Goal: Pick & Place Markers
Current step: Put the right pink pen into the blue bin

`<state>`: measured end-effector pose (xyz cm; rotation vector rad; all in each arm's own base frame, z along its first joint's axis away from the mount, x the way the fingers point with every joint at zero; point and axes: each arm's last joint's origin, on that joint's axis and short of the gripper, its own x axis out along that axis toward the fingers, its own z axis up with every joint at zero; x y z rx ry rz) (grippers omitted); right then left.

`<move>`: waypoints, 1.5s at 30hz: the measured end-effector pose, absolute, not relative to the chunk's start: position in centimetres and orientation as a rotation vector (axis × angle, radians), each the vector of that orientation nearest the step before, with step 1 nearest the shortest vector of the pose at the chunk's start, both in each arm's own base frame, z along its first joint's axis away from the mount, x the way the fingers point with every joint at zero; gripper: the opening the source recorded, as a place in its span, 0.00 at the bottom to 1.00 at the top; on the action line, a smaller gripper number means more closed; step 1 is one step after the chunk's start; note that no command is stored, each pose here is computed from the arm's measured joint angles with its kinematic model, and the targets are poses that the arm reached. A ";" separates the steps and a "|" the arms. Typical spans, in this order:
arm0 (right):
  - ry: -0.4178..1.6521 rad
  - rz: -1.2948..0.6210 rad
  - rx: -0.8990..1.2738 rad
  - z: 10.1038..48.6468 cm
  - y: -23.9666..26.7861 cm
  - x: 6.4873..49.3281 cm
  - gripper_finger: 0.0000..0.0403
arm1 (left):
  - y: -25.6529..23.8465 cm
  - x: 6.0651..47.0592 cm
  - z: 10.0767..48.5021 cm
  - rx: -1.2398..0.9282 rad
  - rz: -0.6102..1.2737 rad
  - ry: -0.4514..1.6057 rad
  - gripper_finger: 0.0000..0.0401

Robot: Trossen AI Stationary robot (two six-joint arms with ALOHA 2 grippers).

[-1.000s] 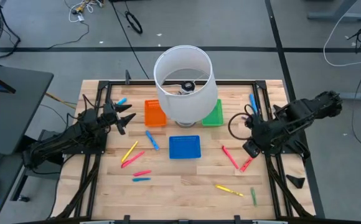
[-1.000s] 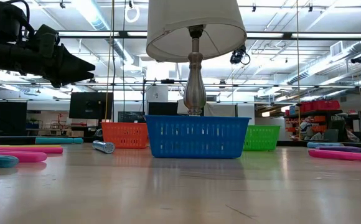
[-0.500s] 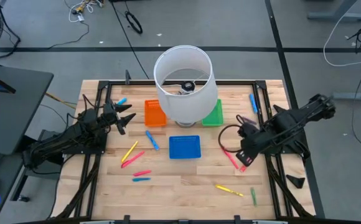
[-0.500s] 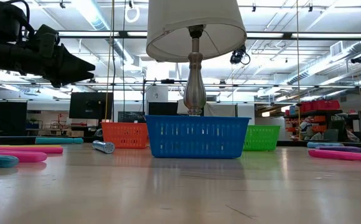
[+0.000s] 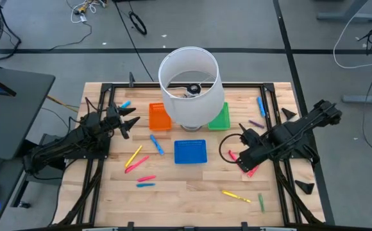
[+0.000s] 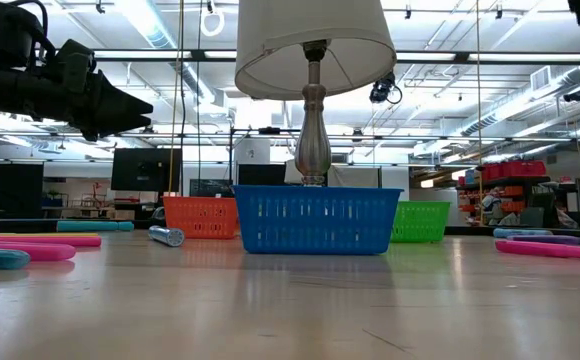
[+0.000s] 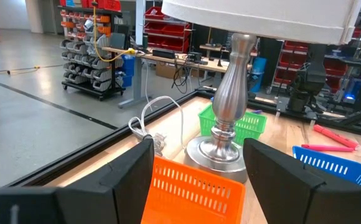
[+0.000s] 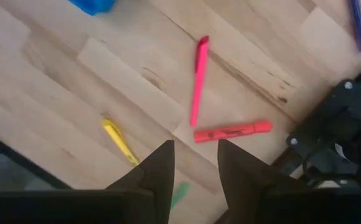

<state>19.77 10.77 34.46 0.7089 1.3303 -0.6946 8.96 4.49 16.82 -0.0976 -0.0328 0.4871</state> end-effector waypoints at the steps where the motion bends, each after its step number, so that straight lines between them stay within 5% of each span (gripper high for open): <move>1: 1.337 -0.706 0.710 34.1 10.8 19.8 0.30 | 4.5 9.0 16.8 -0.098 0.487 -0.033 0.63; 45: 1.430 -0.822 0.735 17.3 11.5 20.7 0.30 | 4.5 9.0 16.8 -0.098 0.487 -0.033 0.63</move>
